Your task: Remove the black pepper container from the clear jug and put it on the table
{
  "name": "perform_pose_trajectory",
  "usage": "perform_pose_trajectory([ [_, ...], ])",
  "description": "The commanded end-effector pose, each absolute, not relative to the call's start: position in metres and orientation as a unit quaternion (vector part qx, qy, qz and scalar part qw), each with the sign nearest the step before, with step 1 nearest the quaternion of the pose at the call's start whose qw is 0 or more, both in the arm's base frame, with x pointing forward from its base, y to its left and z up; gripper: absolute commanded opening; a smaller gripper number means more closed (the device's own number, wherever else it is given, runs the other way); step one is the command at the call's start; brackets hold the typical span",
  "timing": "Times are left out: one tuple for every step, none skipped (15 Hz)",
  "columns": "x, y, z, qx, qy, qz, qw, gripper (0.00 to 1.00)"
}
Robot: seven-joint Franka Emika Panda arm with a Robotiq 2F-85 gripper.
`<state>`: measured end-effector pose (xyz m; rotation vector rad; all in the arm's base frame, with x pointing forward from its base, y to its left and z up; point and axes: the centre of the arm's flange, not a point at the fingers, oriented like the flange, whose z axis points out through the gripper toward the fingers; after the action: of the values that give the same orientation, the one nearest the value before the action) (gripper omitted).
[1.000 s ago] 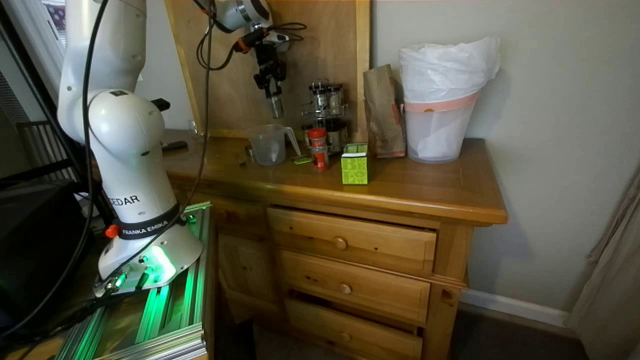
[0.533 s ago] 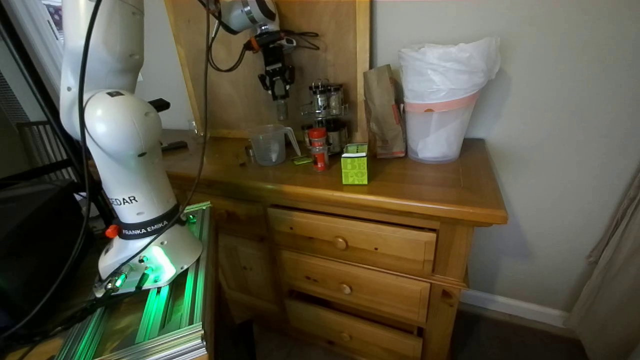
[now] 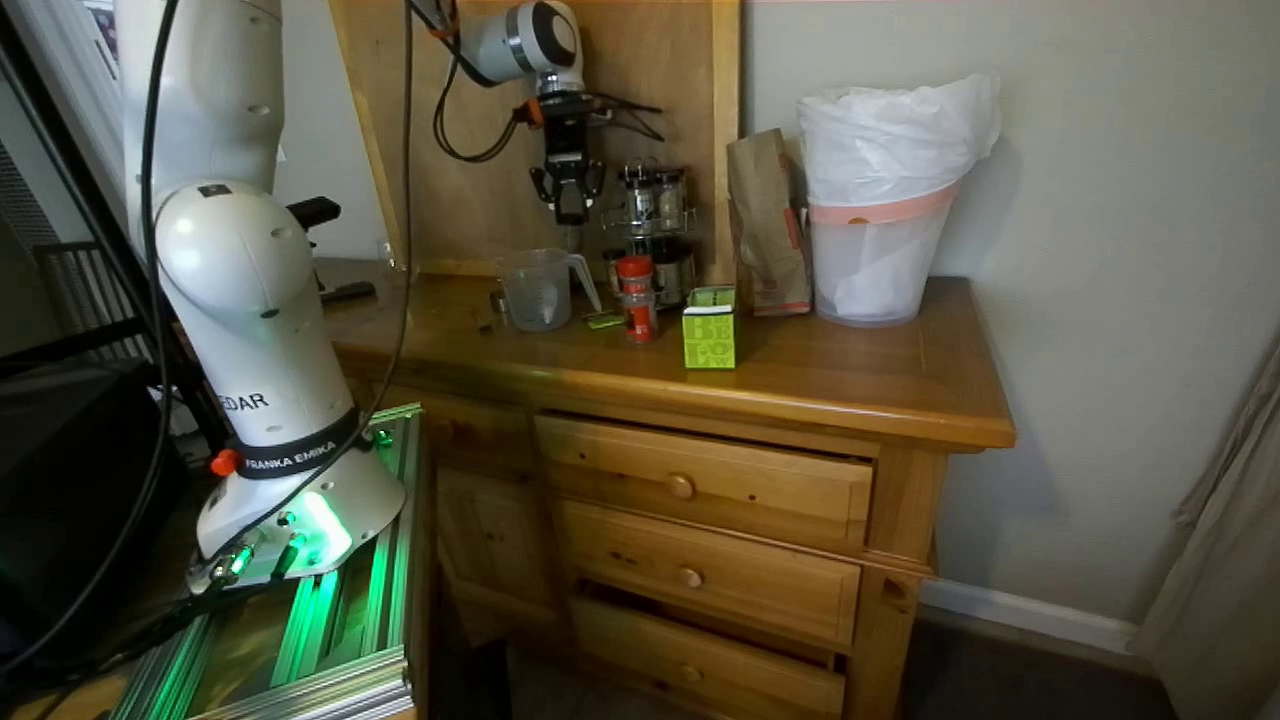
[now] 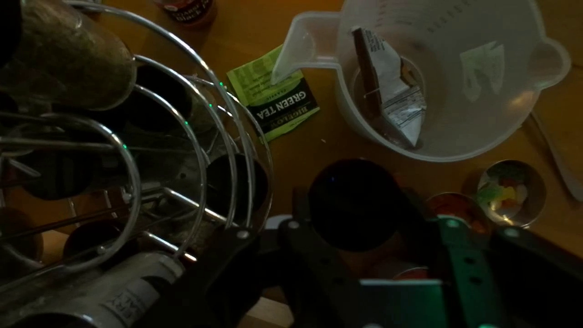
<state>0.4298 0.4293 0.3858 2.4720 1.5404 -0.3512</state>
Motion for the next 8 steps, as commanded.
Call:
perform_pose_trajectory([
  [0.424,0.430,0.380,0.853,0.491,-0.134,0.116,0.26],
  [0.423,0.430,0.374,0.855,0.481,-0.153,0.123,0.26],
  [0.421,0.429,0.366,0.857,0.468,-0.167,0.140,0.26],
  [0.418,0.427,0.361,0.857,0.458,-0.180,0.153,0.26],
  [0.415,0.425,0.358,0.858,0.447,-0.193,0.163,0.26],
  [0.412,0.423,0.354,0.860,0.435,-0.204,0.172,0.26],
  [0.411,0.420,0.349,0.860,0.429,-0.215,0.174,0.26],
  [0.410,0.418,0.342,0.860,0.429,-0.218,0.170,0.26],
])
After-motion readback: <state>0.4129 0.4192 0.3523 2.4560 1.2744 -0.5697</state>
